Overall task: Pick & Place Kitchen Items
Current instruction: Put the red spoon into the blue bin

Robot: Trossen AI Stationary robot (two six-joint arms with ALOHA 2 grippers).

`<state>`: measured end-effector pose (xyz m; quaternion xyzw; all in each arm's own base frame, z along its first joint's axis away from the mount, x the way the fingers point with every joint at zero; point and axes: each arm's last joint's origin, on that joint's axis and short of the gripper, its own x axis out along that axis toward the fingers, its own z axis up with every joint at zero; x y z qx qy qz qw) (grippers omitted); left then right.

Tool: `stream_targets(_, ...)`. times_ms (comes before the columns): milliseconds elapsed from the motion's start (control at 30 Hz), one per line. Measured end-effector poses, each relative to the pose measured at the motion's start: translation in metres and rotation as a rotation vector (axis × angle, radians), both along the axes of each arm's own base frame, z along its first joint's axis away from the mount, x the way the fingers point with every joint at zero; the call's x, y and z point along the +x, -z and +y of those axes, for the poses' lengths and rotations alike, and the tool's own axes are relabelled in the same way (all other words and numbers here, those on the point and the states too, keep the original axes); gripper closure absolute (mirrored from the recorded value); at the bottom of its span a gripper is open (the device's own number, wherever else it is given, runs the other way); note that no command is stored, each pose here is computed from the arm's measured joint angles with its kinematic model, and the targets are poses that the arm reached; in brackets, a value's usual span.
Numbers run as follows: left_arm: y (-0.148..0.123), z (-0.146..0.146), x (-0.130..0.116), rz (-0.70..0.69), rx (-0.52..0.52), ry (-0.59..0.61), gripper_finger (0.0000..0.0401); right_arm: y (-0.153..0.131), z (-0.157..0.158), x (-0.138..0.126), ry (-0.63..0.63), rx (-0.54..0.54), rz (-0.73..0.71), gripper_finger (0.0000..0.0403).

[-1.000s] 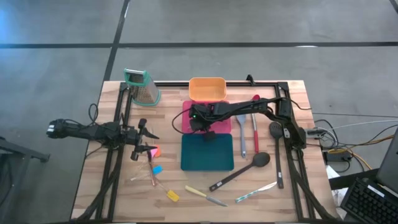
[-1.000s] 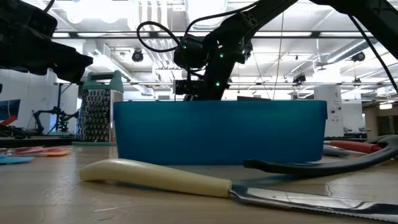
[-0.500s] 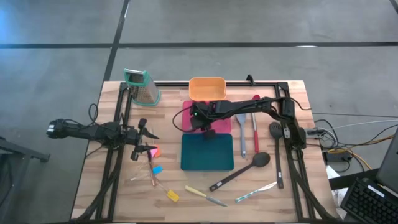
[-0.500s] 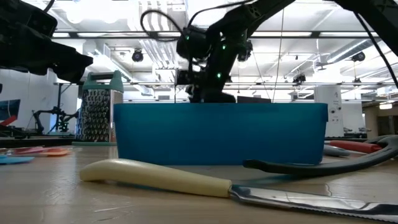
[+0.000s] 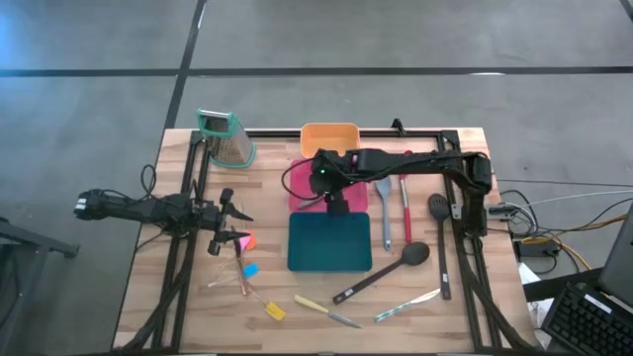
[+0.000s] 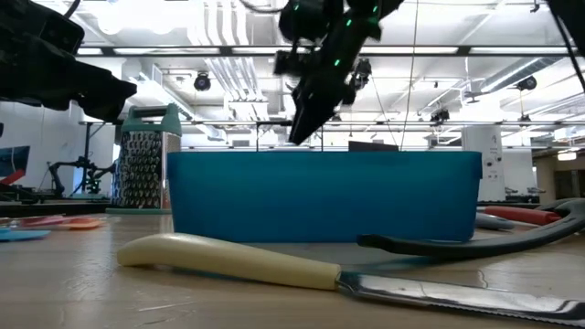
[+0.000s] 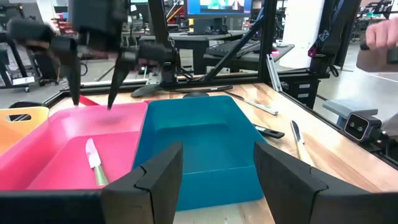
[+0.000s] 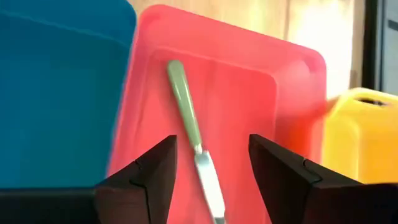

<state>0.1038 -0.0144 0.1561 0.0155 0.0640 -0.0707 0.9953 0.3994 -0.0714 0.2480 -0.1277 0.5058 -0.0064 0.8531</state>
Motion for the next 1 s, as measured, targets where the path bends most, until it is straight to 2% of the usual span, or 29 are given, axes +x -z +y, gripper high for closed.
stream_targets(233, 0.000, 0.000, 0.000, 0.000, 0.000, 0.000, 0.0199, -0.039, 0.017, -0.029, 0.091, 0.074, -0.007, 0.0217)
stream_targets(633, 0.000, 0.000, 0.000, 0.001, 0.000, 0.000, 0.0199, -0.101, 0.070, -0.084, 0.067, 0.145, -0.071, 0.0267)
stream_targets(900, 0.000, 0.000, 0.000, 0.000, 0.000, 0.000, 0.0199, -0.126, 0.104, -0.128, 0.146, 0.266, -0.061, 0.0299)
stream_targets(1000, 0.000, 0.000, 0.000, 0.000, 0.000, 0.000, 0.0199, -0.129, 0.118, -0.139, 0.177, 0.260, -0.057, 0.0314)
